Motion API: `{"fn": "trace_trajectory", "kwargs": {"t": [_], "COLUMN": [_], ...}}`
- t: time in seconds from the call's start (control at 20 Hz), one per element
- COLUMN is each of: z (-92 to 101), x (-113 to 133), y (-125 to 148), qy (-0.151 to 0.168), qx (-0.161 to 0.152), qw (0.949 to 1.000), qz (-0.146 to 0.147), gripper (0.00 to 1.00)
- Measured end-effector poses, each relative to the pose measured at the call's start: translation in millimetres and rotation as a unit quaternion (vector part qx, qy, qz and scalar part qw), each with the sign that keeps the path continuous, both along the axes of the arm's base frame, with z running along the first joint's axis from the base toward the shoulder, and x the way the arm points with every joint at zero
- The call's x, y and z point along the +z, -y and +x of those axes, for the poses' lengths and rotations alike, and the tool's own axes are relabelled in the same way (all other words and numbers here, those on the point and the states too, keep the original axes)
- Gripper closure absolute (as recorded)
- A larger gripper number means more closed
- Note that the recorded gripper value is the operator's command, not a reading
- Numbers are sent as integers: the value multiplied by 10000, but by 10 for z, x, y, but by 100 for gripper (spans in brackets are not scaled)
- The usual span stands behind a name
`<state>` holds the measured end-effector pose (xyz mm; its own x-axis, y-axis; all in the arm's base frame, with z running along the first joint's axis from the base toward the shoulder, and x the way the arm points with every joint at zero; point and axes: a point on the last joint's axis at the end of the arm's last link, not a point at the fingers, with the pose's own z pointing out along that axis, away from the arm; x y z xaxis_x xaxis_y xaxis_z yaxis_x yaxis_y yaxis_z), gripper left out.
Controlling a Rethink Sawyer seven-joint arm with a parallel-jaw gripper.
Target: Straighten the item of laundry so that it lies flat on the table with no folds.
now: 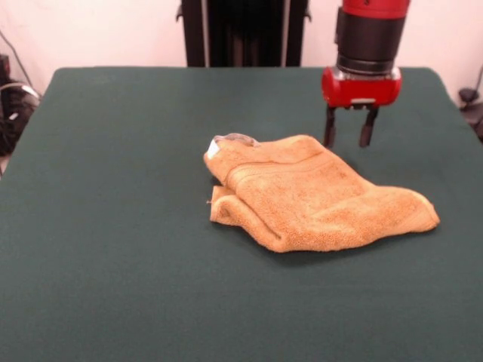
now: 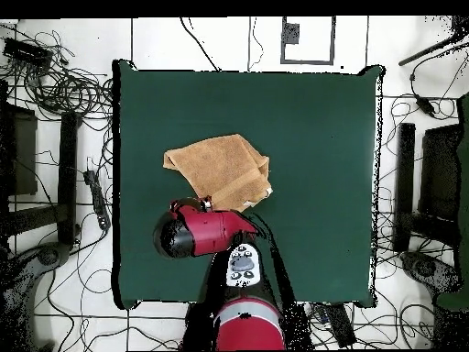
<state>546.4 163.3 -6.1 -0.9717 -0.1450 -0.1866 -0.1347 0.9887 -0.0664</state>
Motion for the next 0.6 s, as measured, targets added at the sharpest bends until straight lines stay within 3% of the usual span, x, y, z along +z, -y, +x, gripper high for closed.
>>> {"fn": "trace_trajectory", "kwargs": {"t": [0.6], "z": [-82], "x": [-176], "y": [119], "qy": [-132], "qx": [95], "qw": [9998], "qz": [-60], "gripper": [0]}}
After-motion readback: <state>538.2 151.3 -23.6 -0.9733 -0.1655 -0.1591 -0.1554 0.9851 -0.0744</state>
